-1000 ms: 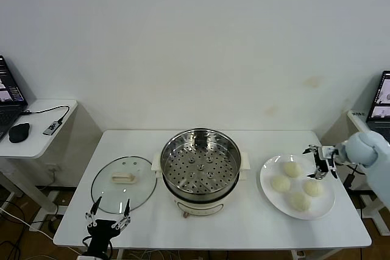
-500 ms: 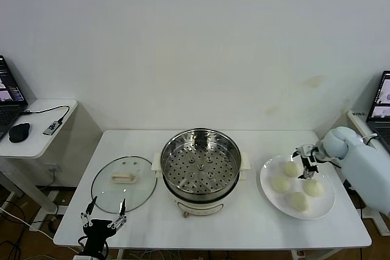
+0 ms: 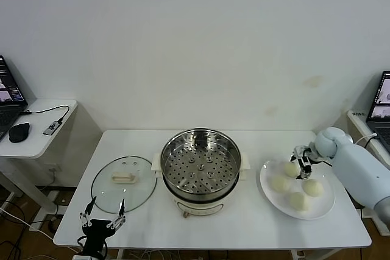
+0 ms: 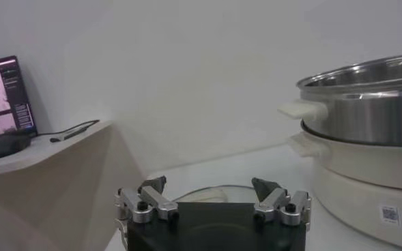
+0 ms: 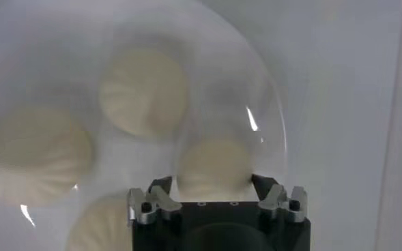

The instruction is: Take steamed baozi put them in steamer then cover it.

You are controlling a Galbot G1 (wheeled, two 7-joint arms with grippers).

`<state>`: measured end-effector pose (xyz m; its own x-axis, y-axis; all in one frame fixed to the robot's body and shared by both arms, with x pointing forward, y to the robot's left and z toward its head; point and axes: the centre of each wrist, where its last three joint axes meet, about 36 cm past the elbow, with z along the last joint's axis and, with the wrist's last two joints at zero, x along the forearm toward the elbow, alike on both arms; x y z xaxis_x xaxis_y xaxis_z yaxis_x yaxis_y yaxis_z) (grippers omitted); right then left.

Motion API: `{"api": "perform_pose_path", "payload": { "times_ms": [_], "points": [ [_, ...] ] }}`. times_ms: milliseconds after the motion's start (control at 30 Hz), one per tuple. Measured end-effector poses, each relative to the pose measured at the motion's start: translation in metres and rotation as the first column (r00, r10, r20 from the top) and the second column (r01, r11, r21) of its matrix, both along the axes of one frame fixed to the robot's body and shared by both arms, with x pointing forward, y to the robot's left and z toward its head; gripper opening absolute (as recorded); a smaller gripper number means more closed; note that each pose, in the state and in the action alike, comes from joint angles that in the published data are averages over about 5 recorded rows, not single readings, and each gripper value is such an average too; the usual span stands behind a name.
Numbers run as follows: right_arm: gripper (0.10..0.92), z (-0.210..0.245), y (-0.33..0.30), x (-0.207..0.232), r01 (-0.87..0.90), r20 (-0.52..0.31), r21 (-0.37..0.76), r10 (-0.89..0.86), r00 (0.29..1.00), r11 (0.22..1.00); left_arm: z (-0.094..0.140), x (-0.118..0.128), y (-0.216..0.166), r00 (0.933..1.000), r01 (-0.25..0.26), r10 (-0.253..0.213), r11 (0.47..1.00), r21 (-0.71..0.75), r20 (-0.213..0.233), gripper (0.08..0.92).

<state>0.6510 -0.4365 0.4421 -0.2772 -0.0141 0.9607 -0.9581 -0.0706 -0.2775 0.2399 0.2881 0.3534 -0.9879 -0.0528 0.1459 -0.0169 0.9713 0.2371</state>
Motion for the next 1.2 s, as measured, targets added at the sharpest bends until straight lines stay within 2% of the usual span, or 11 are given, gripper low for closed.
{"api": "perform_pose_path", "payload": {
  "times_ms": [233, 500, 867, 1200],
  "points": [
    [0.576, 0.003, 0.0, 0.001, -0.002, 0.002, -0.002, 0.002, 1.0, 1.0, 0.002, -0.002, -0.001, 1.0, 0.0, 0.0, 1.0, -0.001, 0.006, 0.823],
    [0.569, 0.03, -0.003, -0.003, -0.007, 0.014, 0.018, 0.007, 1.0, 1.0, 0.005, -0.005, 0.0, 0.9999, 0.003, -0.003, 1.0, -0.002, 0.011, 0.823],
    [0.571, 0.131, 0.001, -0.009, -0.052, 0.111, 0.088, 0.042, 0.993, 0.995, 0.005, -0.008, -0.003, 1.0, -0.001, 0.002, 0.997, -0.074, 0.005, 0.823],
    [0.574, 0.216, 0.061, -0.004, -0.207, 0.204, 0.193, 0.167, 0.965, 0.959, 0.004, -0.006, 0.0, 0.9999, -0.004, 0.006, 0.99, -0.14, 0.014, 0.823]
  ]
}}
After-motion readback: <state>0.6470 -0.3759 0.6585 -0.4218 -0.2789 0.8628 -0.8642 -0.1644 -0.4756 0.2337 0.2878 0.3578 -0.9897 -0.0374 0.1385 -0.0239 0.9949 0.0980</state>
